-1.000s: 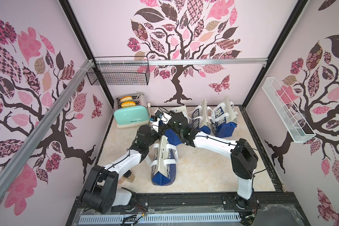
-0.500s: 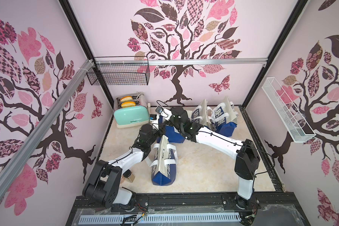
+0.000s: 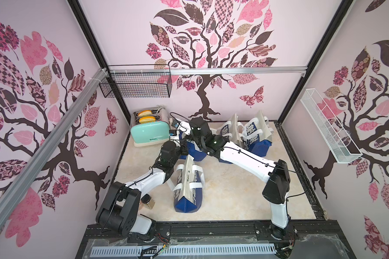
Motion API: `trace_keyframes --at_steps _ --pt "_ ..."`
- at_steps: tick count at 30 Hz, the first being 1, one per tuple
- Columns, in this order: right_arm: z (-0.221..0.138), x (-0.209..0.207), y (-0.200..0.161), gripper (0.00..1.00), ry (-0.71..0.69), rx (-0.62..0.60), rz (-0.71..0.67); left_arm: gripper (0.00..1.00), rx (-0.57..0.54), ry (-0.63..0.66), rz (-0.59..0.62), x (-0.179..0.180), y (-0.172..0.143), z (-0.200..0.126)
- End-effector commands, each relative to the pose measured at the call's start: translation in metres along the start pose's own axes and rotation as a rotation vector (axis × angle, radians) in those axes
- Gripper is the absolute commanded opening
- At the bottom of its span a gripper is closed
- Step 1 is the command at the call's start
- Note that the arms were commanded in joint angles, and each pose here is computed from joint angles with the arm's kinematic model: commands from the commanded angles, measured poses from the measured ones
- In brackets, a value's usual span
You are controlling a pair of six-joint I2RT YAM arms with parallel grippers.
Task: Open the takeout bag
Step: Open the takeout bag at the center of the board.
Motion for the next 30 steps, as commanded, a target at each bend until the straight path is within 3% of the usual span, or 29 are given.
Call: trace_keyframes --at_steps 1,10,16,25,30 --pt "-0.02 -0.05 0.024 0.0 -0.085 -0.057 0.122 0.0 0.15 0.047 -0.02 0.014 -0.045 -0.003" --pt "0.004 -0.022 -0.026 0.0 0.028 -0.042 0.352 0.0 0.097 -0.04 -0.025 0.0 -0.028 -0.008" --pt "0.019 -0.003 -0.042 0.0 0.037 -0.036 0.353 0.0 0.079 -0.052 -0.017 -0.002 -0.021 -0.01" --pt "0.037 0.015 -0.06 0.26 0.024 -0.008 0.338 0.0 0.057 -0.067 -0.01 -0.006 -0.012 -0.015" --pt "0.046 0.021 -0.069 0.28 -0.01 0.017 0.32 0.0 0.047 -0.071 -0.004 -0.006 -0.01 -0.017"
Point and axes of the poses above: each gripper's point midway between its finger pads, its own z axis out along the fingers, its own x axis along the line the jaws close on, y = z × x, the point moved 4 cm from there along -z, back along the fingers, and after that the axes turned 4 degrees about z, right-handed, at the moved point
